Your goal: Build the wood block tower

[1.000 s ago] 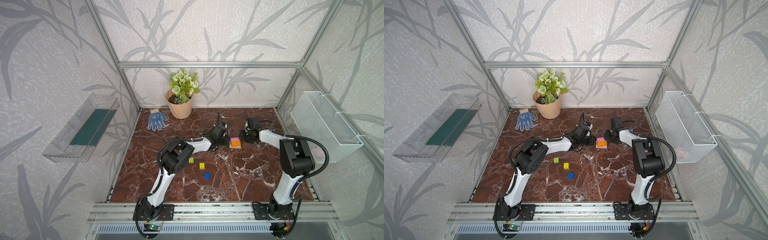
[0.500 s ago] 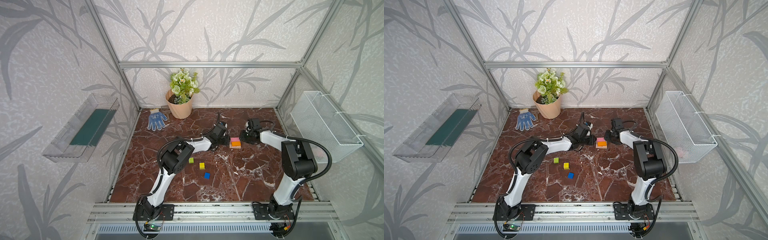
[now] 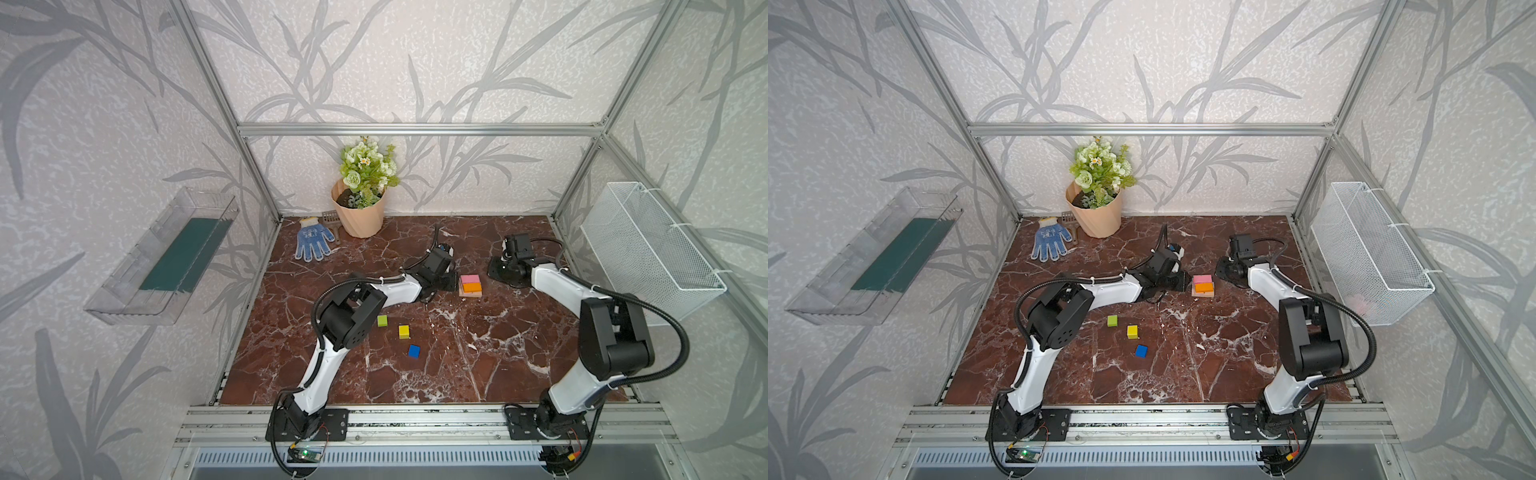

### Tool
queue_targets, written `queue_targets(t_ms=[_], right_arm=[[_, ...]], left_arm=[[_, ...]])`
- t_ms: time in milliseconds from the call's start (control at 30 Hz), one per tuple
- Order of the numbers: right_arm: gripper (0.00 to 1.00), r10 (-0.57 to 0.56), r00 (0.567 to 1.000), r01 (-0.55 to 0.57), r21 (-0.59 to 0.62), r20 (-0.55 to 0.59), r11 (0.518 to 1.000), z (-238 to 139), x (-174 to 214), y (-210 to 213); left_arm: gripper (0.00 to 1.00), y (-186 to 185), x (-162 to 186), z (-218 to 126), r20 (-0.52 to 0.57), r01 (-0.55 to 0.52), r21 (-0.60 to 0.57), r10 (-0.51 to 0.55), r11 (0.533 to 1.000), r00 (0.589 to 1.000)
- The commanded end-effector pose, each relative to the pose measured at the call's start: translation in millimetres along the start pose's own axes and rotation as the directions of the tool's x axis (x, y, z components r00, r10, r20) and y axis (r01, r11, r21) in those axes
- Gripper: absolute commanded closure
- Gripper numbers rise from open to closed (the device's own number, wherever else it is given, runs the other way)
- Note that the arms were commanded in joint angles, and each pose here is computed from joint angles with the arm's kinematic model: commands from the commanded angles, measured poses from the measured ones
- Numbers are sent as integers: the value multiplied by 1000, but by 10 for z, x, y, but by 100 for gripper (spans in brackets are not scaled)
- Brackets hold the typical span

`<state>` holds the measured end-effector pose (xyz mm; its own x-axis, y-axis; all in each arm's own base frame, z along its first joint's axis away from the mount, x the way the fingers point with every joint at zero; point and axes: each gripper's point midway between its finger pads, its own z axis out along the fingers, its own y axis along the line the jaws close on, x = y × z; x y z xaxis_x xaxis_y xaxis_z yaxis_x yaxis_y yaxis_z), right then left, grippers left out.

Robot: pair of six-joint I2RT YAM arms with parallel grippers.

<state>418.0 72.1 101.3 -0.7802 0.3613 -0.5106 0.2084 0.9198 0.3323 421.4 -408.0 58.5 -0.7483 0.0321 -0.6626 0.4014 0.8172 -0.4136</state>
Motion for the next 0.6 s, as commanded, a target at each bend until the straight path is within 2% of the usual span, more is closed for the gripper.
queue_targets(t_ms=[0, 167, 333, 433, 500, 567], right_arm=[[73, 10, 999, -10, -6, 35, 1000, -256, -7, -8], [68, -24, 997, 29, -80, 67, 996, -532, 24, 168], [56, -109, 984, 133, -175, 140, 976, -860, 143, 530], [52, -171, 972, 204, -225, 159, 953, -1007, 314, 787], [51, -219, 962, 254, -240, 165, 937, -1094, 487, 952], [49, -263, 950, 300, -258, 169, 918, -1159, 680, 1113]], left_arm=[[68, -86, -392, -473, 125, -43, -25, 46, 999, 991], [66, 202, -646, -1356, 308, -40, -136, 80, 990, 948], [57, 918, -626, -2266, 426, 41, -328, 109, 944, 898], [50, 1500, -432, -2675, 439, 124, -451, 99, 884, 893], [47, 1844, -266, -2924, 436, 165, -542, 108, 824, 894], [44, 2080, -109, -3080, 435, 189, -600, 118, 777, 893]])
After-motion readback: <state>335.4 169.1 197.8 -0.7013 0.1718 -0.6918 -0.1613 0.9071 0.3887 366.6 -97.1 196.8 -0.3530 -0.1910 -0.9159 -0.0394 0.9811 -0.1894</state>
